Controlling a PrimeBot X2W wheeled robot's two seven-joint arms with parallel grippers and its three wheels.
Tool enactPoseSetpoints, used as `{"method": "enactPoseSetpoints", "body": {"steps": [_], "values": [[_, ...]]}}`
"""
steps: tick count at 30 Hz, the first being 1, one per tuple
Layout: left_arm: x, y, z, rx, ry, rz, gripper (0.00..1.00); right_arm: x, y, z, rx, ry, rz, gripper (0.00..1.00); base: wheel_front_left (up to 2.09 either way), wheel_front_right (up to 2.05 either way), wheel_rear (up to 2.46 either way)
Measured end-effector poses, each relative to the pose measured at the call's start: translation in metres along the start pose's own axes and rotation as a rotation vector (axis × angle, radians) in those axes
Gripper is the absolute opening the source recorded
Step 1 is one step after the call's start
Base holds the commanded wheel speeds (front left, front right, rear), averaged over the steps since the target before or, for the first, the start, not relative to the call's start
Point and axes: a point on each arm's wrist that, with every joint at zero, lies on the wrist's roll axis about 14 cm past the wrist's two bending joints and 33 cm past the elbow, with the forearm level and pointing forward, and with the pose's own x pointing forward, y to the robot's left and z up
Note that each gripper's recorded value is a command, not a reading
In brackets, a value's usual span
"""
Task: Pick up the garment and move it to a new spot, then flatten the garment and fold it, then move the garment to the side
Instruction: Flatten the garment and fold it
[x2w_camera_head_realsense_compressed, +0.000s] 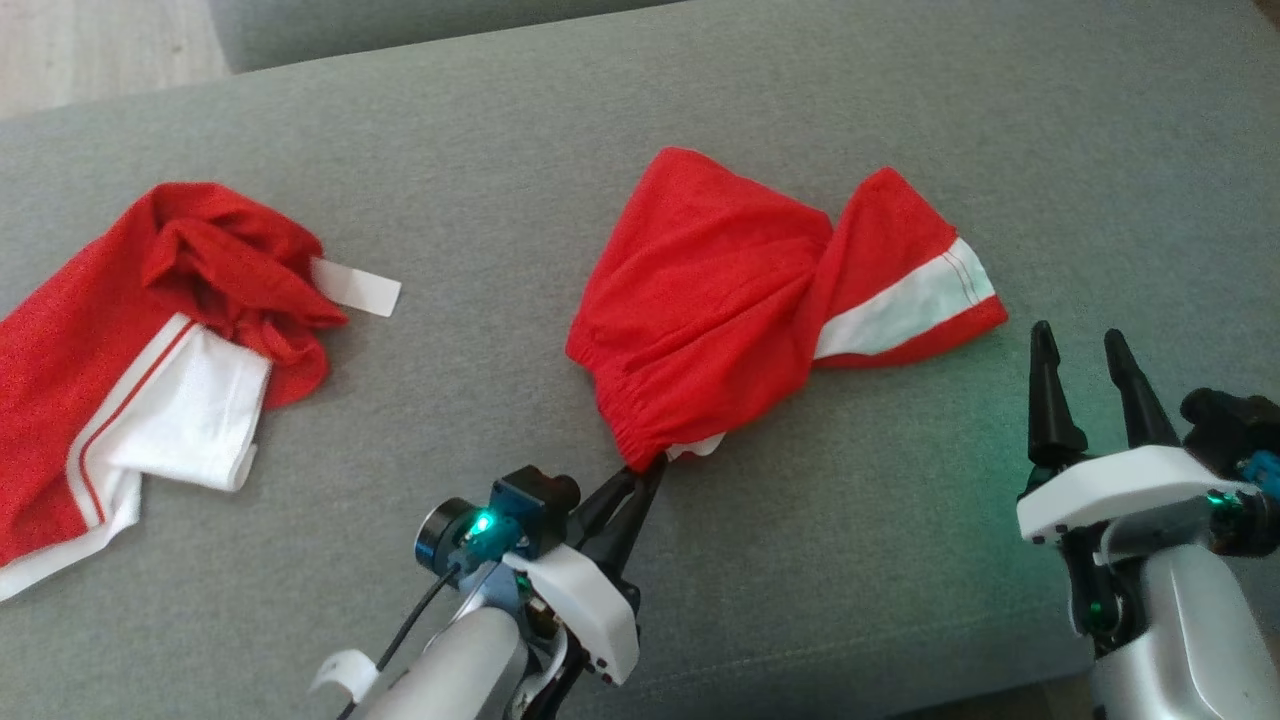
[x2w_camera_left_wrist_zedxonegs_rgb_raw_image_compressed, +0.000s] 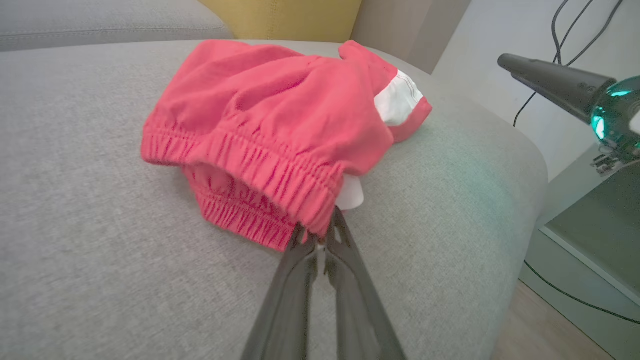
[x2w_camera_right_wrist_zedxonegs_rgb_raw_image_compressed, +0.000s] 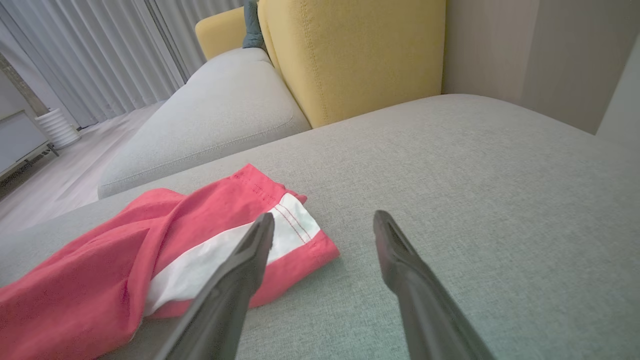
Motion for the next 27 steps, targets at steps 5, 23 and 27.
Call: {"method": "enactPoseSetpoints", "body": {"steps": [5,23,27], "values": [[-0.006,0.006,0.009,0.005,-0.031,0.024,0.00,0.005,0.009,-0.001,-0.008,0.006,0.025,1.00,0.00,0.00,0.00],[-0.012,0.024,0.007,0.022,-0.031,0.070,0.00,0.048,0.014,-0.021,-0.282,0.201,0.091,1.00,0.00,0.00,0.00],[-0.011,0.026,0.003,0.011,-0.022,0.069,0.00,0.058,0.016,-0.025,-0.311,0.236,0.117,1.00,0.00,0.00,0.00]]}}
